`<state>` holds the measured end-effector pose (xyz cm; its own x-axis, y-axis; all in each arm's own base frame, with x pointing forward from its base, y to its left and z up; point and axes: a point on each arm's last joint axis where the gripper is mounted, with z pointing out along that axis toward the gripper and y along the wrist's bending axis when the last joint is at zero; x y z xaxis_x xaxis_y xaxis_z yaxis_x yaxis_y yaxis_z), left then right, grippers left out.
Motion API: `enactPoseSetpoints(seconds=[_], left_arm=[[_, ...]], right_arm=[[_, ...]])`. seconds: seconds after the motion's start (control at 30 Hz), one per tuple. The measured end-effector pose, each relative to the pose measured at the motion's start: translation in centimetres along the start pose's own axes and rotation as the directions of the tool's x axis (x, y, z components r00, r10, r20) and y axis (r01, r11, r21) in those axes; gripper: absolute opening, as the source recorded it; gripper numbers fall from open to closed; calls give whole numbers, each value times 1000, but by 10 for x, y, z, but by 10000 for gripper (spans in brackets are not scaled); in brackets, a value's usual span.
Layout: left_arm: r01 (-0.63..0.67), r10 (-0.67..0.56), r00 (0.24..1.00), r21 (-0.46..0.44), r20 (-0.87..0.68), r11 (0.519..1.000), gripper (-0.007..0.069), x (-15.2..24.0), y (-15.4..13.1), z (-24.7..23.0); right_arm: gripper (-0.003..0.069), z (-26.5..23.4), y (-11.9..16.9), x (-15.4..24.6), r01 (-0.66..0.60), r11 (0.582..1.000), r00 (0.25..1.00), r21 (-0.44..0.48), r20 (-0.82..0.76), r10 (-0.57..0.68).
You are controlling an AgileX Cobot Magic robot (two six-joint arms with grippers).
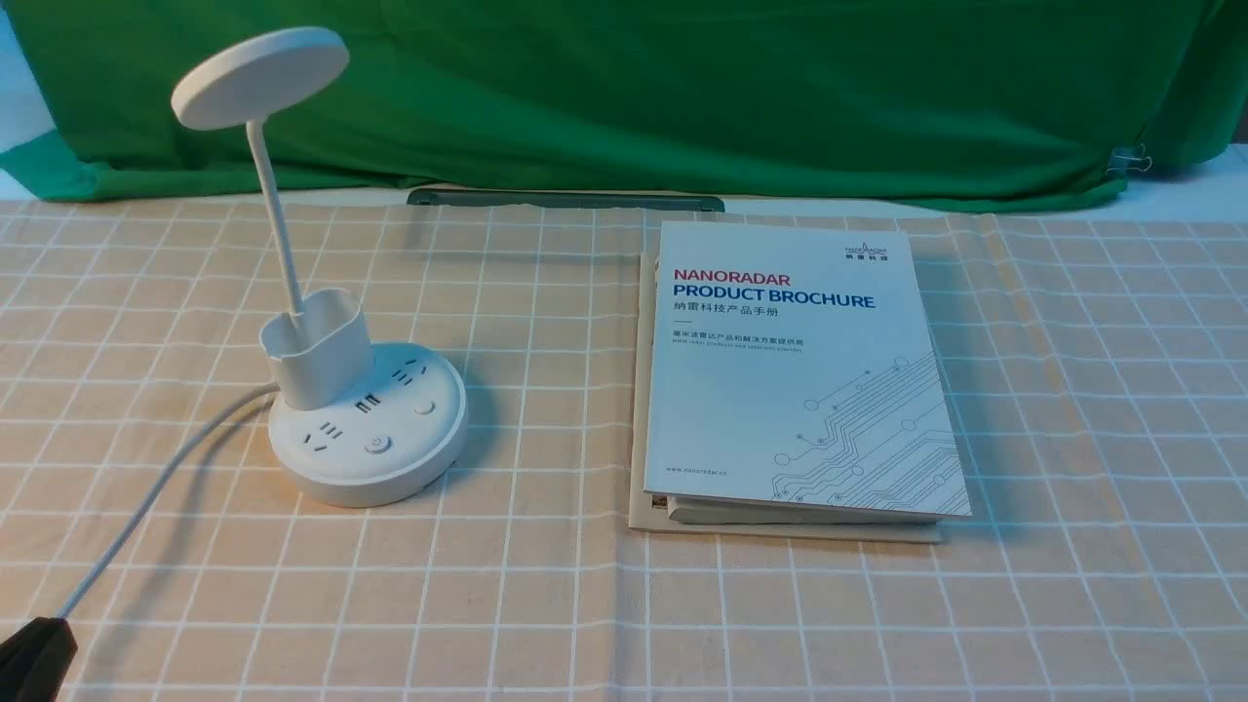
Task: Turn on the table lamp on the light coffee tablecloth with your hand.
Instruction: 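Press the power button on the lamp base to turn the lamp on with the left gripper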
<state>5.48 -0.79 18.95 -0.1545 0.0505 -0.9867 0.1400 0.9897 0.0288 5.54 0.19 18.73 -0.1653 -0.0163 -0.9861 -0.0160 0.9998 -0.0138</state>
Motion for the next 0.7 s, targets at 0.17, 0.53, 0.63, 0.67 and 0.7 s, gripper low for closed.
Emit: enactPoseSetpoints(seconds=[0.17, 0.53, 0.63, 0.67, 0.7], left_arm=[[0, 0, 1000, 0, 0, 1000, 1, 0, 0, 0], [0, 0, 1000, 0, 0, 1000, 1, 0, 0, 0], [0, 0, 1000, 0, 0, 1000, 1, 0, 0, 0], [0, 0, 1000, 0, 0, 1000, 1, 0, 0, 0], [0, 0, 1000, 0, 0, 1000, 1, 0, 0, 0]], right_arm=[[171, 0, 0, 0, 0, 1000, 1000, 0, 0, 0], [195, 0, 0, 0, 0, 1000, 1000, 0, 0, 0], [204, 0, 0, 0, 0, 1000, 1000, 0, 0, 0], [206, 0, 0, 0, 0, 1000, 1000, 0, 0, 0], [211, 0, 0, 0, 0, 1000, 1000, 0, 0, 0]])
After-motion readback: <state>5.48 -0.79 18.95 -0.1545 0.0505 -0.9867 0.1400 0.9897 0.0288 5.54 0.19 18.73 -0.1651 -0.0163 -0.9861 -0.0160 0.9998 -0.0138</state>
